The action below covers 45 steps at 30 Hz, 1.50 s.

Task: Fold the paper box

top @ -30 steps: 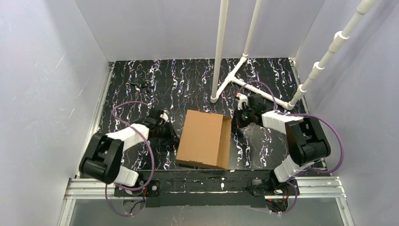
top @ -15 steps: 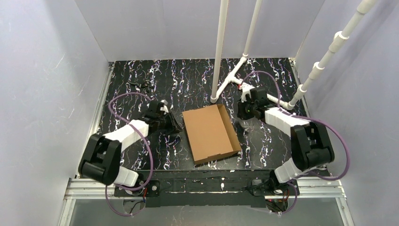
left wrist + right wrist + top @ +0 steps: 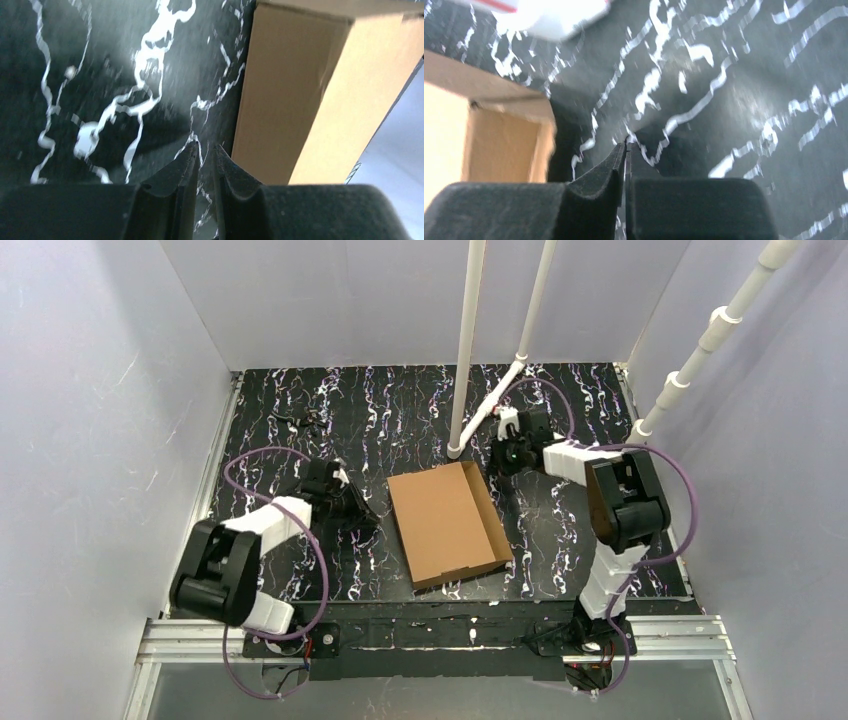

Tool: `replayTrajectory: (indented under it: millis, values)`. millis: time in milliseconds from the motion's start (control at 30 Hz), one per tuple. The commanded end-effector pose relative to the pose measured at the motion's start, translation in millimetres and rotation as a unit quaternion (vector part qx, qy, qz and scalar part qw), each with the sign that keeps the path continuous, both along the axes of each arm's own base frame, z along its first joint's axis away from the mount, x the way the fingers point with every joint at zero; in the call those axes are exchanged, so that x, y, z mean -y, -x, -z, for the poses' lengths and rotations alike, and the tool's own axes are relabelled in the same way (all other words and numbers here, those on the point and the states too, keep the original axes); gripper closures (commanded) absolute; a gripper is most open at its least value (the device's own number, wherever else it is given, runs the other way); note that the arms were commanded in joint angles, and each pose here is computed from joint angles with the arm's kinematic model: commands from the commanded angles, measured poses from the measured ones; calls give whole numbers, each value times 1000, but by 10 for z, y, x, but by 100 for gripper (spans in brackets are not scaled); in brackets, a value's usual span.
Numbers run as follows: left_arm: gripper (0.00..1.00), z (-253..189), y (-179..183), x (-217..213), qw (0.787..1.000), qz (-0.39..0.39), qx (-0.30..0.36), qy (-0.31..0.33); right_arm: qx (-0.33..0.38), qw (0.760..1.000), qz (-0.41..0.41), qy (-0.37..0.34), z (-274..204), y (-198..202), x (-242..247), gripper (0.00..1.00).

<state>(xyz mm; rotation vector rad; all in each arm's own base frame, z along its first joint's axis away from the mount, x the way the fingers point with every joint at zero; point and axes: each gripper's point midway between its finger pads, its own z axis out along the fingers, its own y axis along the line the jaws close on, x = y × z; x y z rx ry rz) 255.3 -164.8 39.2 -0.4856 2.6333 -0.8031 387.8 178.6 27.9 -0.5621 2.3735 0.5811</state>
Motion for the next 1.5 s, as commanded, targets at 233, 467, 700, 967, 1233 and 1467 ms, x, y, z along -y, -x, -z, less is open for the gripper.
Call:
replayTrajectory:
  millis: [233,467,700,967,1233,1467]
  values:
    - [86,-31,-517,871,995,91,14,27,59,989,-136,18,-134,333,-904,87]
    - [83,-18,-413,468,998,46,16,-42,90,990,-14,106,-218,-32,-118,80]
    - [54,-333,-74,24,997,-2,73,-3,94,991,-28,93,-505,396,383,67]
    - [2,-393,495,107,981,-46,92,167,119,972,-150,134,-602,1142,742,56]
    - [19,-480,750,82,986,-8,84,145,71,986,-139,50,-639,1287,700,71]
    - [39,-259,1005,164,995,31,44,88,47,979,-195,25,-649,1301,585,92]
